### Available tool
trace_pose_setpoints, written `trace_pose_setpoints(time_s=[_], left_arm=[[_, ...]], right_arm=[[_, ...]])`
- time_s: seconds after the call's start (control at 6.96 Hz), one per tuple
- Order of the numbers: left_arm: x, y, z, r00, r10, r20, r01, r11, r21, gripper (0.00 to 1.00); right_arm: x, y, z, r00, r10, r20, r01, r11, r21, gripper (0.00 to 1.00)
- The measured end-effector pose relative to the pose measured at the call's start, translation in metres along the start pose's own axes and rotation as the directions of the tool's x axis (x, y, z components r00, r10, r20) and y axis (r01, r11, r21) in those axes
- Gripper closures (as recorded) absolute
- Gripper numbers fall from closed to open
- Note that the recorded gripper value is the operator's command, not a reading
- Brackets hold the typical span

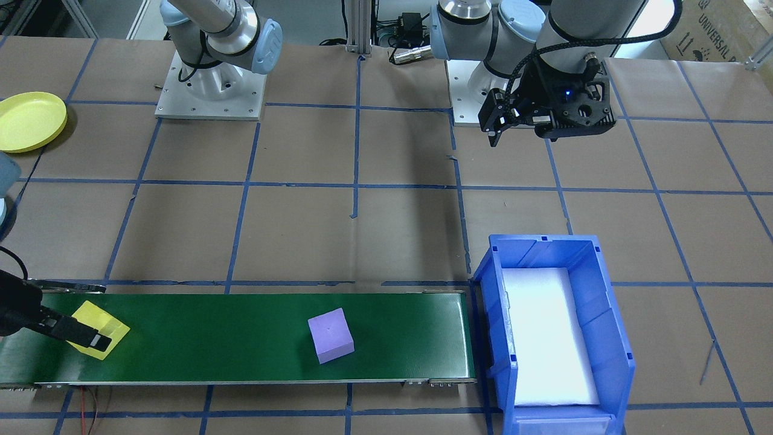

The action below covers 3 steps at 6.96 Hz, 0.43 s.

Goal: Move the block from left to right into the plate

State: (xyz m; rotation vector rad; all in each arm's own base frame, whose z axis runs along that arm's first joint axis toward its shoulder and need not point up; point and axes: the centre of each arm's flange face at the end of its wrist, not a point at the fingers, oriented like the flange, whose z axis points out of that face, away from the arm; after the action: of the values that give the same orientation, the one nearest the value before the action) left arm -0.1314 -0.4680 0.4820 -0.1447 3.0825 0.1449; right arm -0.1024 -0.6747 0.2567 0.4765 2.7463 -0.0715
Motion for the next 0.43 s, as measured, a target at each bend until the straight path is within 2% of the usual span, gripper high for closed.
trace_pose_setpoints(time_s=[0.29,0.43], left_arm=[[0.0,-0.002,-0.001,1.0,-0.001,-0.002,0.001,1.0,0.007,0.0],[0.0,-0.003,0.0,1.0,-0.001,-0.002,0.001,1.0,0.006,0.0]], right_arm=[[0.007,0.0,-0.004,0.997,-0.013,-0.08,0.014,1.0,0.01,0.78],[0.006,0.006,-0.015,0.992,-0.02,-0.122,0.021,1.0,0.004,0.79]])
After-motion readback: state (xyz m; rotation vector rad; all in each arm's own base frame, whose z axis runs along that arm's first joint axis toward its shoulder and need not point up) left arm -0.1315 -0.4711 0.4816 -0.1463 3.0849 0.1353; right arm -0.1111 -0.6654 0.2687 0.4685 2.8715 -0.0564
